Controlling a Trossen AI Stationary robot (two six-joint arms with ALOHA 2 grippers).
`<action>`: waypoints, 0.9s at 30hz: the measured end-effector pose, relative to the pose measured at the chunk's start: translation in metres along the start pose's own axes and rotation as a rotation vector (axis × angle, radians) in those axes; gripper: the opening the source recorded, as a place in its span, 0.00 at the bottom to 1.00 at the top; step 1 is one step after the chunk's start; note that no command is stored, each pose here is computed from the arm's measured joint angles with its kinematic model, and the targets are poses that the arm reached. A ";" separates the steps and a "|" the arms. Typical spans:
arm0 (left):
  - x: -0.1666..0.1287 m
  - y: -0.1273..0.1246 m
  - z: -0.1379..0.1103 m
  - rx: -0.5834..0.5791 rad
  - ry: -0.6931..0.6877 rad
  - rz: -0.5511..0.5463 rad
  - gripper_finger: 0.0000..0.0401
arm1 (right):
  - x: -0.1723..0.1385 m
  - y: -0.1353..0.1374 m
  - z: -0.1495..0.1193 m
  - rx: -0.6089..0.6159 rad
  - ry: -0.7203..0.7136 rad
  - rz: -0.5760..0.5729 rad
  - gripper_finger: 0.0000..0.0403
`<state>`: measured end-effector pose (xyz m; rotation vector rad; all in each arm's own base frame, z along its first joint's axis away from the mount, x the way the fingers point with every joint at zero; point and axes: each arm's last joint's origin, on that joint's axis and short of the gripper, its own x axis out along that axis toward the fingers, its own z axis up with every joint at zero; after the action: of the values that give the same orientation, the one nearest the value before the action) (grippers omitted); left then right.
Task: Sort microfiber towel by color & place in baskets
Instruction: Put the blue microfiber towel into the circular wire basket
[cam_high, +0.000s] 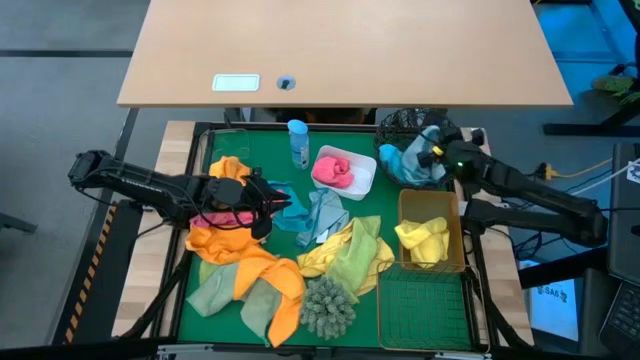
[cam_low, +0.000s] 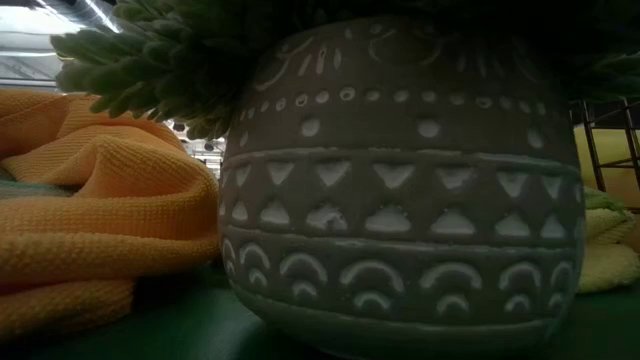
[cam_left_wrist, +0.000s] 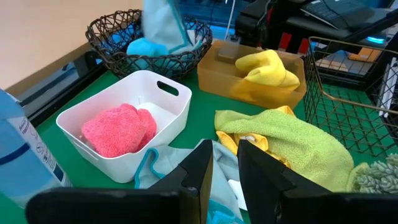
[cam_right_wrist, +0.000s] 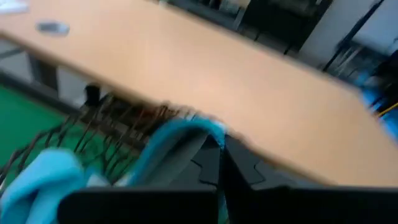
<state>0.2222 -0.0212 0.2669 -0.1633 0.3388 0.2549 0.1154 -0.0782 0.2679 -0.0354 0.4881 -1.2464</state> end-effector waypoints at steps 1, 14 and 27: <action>0.000 0.000 0.000 0.000 0.000 0.000 0.18 | 0.005 0.001 -0.004 0.005 0.028 0.022 0.01; 0.000 0.000 0.000 0.004 0.001 0.000 0.18 | 0.039 0.015 -0.024 -0.023 0.242 0.196 0.01; 0.000 0.002 -0.007 -0.001 0.069 0.019 0.18 | 0.039 0.019 -0.025 -0.018 0.261 0.291 0.30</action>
<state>0.2193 -0.0208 0.2603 -0.1702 0.4093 0.2683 0.1318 -0.1022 0.2271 0.1796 0.7038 -0.9641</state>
